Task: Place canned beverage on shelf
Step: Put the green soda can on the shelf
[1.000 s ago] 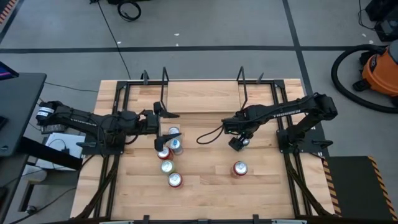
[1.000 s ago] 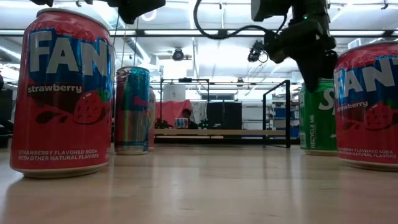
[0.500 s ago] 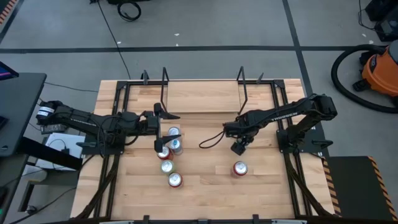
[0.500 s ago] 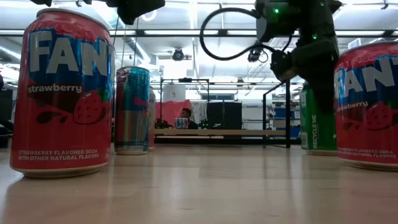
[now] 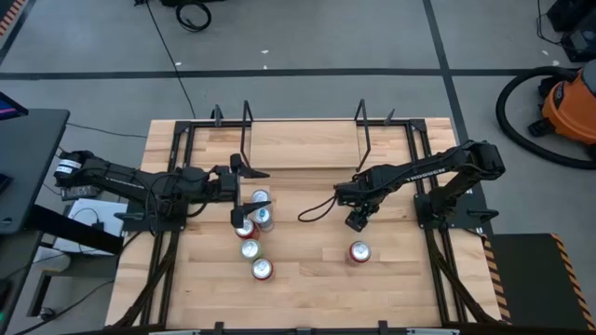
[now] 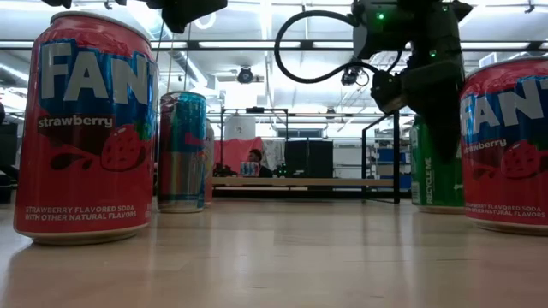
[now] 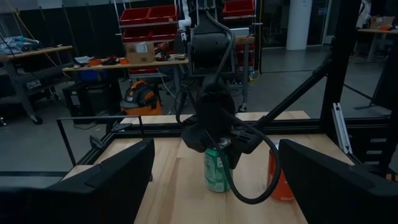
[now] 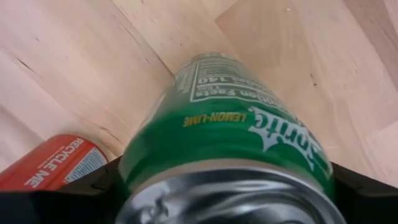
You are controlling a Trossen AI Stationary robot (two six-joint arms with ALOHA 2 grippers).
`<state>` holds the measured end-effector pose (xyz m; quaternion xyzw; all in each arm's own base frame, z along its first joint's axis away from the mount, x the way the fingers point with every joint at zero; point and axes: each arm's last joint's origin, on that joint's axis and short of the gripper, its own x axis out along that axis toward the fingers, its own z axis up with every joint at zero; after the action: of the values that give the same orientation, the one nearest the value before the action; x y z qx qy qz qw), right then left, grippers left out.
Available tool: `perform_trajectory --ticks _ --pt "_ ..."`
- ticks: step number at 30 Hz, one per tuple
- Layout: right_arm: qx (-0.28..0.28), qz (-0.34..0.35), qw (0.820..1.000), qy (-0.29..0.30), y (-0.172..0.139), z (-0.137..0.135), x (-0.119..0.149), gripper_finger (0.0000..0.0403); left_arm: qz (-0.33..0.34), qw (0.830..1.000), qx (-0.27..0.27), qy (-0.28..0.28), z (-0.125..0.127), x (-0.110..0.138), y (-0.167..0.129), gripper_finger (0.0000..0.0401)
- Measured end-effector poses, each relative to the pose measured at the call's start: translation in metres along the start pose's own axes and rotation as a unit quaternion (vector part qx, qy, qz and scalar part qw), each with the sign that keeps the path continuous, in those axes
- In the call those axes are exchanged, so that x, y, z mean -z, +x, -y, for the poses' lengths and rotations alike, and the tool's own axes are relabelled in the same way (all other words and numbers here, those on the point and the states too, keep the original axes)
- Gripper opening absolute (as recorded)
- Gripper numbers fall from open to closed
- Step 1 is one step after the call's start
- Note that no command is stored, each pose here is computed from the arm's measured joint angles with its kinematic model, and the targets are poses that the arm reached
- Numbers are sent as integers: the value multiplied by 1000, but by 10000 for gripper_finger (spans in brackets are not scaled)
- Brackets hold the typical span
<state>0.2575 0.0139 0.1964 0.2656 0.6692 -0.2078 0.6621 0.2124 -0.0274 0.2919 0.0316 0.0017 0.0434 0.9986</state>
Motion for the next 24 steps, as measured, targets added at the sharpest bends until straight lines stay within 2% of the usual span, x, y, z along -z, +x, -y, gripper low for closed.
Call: perform_trajectory --ticks 13,24 --pt "2 7 1000 15 -1 1 -2 321 -1 1000 0 0 0 0 0 354" --pt "-22 52 998 16 -27 1 -23 321 -1 1000 0 0 0 0 0 354"
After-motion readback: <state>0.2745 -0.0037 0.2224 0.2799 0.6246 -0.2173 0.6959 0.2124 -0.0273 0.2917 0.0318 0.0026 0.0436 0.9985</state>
